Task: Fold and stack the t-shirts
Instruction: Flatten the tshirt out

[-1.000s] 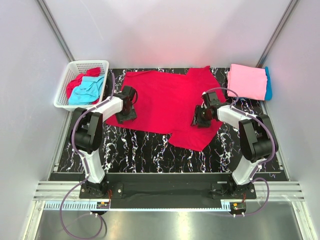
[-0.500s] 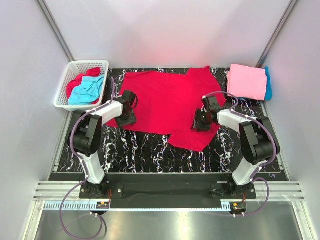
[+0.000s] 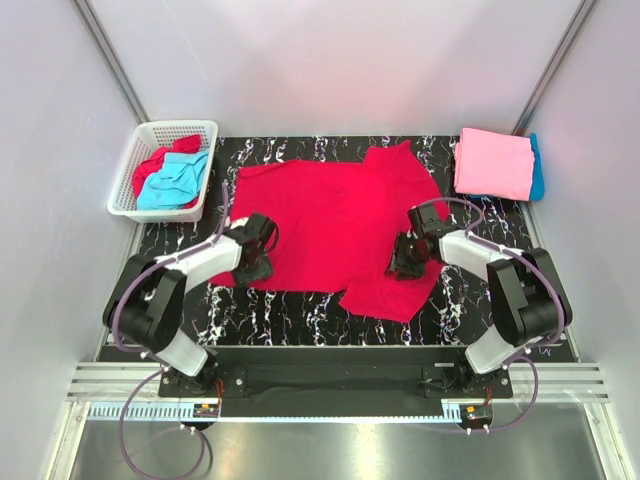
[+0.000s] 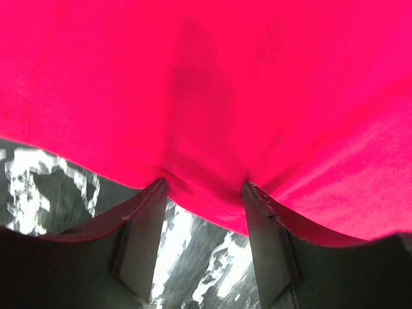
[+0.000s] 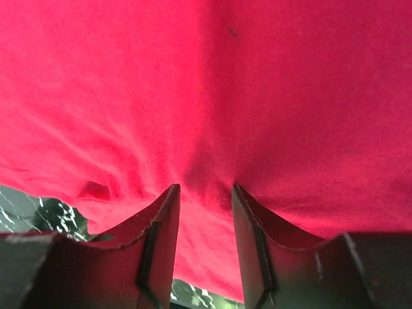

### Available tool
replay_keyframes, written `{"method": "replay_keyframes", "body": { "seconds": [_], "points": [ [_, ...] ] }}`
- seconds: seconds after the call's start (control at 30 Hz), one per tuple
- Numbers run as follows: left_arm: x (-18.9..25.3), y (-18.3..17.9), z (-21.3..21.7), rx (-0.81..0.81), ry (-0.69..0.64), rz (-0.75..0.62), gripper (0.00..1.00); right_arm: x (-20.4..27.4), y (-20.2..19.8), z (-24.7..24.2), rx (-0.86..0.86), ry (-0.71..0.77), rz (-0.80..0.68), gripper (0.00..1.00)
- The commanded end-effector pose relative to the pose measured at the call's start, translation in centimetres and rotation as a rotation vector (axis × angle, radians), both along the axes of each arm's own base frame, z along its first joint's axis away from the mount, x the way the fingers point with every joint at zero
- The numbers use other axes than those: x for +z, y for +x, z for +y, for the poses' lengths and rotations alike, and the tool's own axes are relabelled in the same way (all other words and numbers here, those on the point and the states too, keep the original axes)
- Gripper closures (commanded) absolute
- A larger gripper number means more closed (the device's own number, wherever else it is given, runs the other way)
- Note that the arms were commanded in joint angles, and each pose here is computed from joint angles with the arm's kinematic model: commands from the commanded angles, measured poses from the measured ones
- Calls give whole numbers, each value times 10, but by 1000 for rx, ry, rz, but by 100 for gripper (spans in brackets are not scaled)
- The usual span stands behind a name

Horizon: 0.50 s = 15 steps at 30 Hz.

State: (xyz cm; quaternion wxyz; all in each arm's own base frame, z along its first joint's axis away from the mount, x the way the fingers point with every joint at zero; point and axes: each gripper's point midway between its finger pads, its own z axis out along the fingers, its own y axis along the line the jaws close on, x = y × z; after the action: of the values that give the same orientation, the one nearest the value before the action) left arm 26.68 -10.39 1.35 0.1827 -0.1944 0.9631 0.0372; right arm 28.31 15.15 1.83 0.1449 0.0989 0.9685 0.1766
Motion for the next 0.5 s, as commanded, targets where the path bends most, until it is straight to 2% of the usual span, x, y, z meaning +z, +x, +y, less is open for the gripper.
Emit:
{"method": "replay_keyframes", "body": {
  "seconds": [0.0,0.23,0.47],
  "points": [
    [-15,-58,13,16,38,149,46,-7,-34,-6,-23,-27,90,55],
    [-1,-104,11,9,20,122,48,-1,-56,-10,-54,-19,111,55],
    [23,-117,25,50,8,43,49,25,-69,-13,-78,1,57,55]
  ]
}}
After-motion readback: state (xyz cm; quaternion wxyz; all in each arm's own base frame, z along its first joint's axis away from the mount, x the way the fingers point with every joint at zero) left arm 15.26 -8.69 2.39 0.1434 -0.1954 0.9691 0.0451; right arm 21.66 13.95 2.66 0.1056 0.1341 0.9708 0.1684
